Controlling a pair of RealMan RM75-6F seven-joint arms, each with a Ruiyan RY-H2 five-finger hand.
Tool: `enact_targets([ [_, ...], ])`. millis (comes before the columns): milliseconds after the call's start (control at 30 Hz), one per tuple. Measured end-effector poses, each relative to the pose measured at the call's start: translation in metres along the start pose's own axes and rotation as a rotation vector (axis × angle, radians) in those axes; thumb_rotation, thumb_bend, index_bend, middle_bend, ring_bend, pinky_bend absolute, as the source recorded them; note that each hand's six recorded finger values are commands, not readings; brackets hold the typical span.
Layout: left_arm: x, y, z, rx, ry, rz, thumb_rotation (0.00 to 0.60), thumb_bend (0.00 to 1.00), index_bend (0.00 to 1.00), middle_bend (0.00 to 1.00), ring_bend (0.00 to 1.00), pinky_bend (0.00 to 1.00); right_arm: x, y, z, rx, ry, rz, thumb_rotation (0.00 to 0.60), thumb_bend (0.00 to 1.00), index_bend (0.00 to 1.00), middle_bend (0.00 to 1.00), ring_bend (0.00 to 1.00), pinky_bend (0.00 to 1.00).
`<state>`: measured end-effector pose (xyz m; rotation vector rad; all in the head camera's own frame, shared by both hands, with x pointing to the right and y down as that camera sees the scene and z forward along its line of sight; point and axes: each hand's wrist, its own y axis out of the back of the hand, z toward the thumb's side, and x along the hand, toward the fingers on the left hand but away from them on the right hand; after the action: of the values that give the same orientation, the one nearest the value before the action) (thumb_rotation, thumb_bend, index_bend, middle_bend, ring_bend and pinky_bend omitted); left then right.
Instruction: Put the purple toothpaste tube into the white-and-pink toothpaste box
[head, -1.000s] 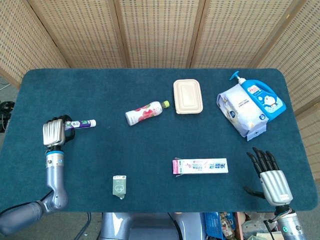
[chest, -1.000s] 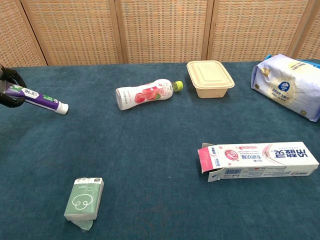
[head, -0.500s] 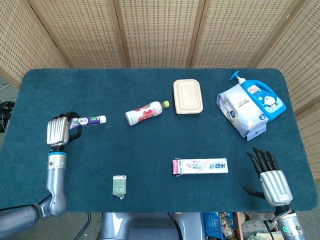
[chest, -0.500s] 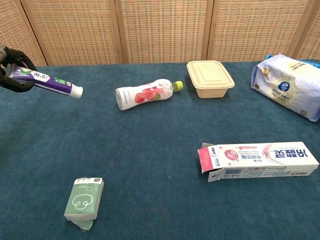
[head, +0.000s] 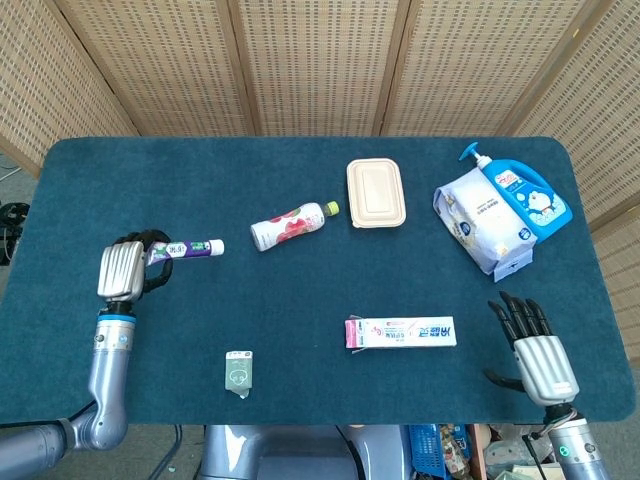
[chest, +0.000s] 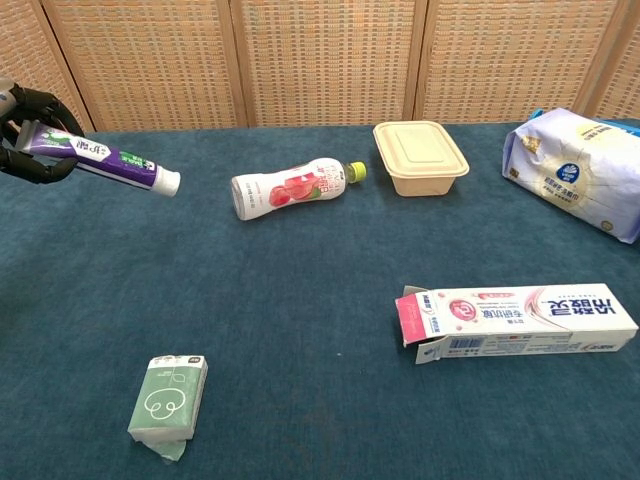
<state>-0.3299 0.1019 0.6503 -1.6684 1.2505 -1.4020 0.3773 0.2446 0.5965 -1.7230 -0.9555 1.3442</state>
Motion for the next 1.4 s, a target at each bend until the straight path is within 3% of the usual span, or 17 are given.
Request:
enact_targets([
  [367, -0.006, 0.009, 0.009, -0.020, -0.037, 0.010, 0.600, 0.54, 0.81, 0.45, 0.36, 0.36, -0.008, 0.007, 0.038, 0.036, 0.068, 0.026, 0.600, 0.03, 0.07, 0.00, 0.00, 0.00],
  [700, -0.009, 0.017, 0.011, -0.023, -0.049, 0.008, 0.600, 0.54, 0.81, 0.45, 0.36, 0.36, -0.006, -0.015, 0.085, 0.077, 0.148, 0.135, 0.600, 0.03, 0.07, 0.00, 0.00, 0.00],
  [1000, -0.010, 0.019, 0.016, -0.023, -0.068, 0.011, 0.600, 0.54, 0.81, 0.45, 0.36, 0.36, -0.018, -0.023, 0.125, 0.070, 0.209, 0.165, 0.600, 0.03, 0.08, 0.00, 0.00, 0.00],
  [1400, -0.009, 0.022, 0.015, -0.015, -0.070, 0.016, 0.600, 0.54, 0.81, 0.45, 0.36, 0.36, -0.048, -0.027, 0.154, 0.138, 0.200, 0.211, 0.600, 0.03, 0.11, 0.00, 0.00, 0.00],
])
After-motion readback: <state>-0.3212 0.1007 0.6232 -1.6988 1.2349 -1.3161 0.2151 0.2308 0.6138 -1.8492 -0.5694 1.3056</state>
